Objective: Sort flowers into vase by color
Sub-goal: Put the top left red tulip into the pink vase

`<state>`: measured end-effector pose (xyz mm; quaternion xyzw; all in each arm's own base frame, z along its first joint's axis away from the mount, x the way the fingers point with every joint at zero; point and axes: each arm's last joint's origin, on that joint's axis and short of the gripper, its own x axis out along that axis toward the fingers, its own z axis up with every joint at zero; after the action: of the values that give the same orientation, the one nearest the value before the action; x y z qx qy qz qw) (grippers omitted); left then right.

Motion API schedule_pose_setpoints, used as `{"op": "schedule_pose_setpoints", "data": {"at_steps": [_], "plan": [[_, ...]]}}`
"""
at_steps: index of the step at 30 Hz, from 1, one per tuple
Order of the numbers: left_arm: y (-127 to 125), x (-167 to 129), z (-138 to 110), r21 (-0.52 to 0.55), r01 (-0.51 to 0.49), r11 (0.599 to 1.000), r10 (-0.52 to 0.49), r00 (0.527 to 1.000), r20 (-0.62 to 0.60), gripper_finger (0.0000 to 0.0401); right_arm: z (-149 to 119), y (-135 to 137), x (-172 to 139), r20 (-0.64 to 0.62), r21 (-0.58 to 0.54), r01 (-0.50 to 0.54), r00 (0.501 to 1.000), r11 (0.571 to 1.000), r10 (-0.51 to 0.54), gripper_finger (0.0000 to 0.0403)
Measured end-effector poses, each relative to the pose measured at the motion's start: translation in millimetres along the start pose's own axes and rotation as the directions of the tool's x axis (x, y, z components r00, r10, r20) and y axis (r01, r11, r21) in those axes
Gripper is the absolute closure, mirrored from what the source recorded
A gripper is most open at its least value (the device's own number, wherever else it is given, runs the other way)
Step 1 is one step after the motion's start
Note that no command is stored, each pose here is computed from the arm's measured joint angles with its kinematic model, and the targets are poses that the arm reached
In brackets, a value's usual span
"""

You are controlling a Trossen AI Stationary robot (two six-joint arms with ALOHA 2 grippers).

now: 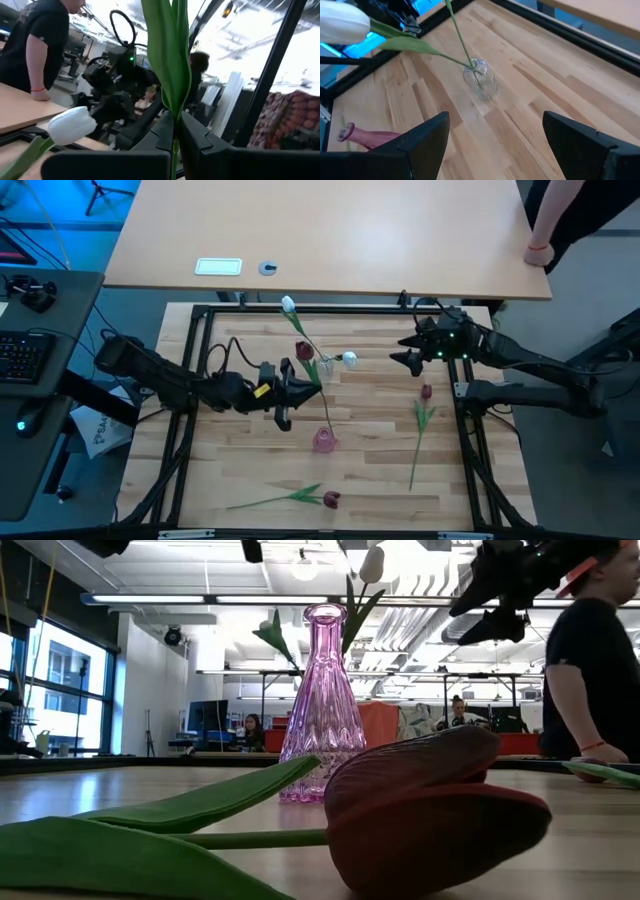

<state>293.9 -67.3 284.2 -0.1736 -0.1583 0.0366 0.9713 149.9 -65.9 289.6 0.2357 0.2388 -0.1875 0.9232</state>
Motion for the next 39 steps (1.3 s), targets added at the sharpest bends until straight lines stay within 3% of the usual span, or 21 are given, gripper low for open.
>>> {"op": "schedule_pose_setpoints", "data": {"at_steps": [17,27,32,39], "plan": [[-3.5,-7.0,-8.5,0.104,-0.092,0.99,0.104,0.988,-0.114,0.0401,-4.9,-1.7,-0.5,-0.049,0.011,0.018,0.999,1.0,-0.017,0.0087],[-7.5,-9.8,-15.3,0.006,-0.075,0.997,0.074,0.981,-0.181,0.0394,-5.7,-1.8,-0.6,-0.057,0.003,0.019,0.998,1.0,-0.019,0.0087],[-9.4,-11.5,-18.3,0.034,-0.066,0.997,0.072,0.976,-0.207,0.0365,-5.7,-1.8,-0.6,-0.058,-0.022,0.016,0.998,1.0,-0.017,0.0087],[-10.8,-14.0,-25.6,0.012,-0.024,1.0,0.026,0.957,-0.291,0.0276,-5.7,-0.3,-0.8,-0.068,-0.03,-0.033,0.997,0.999,0.031,0.0087]]}}
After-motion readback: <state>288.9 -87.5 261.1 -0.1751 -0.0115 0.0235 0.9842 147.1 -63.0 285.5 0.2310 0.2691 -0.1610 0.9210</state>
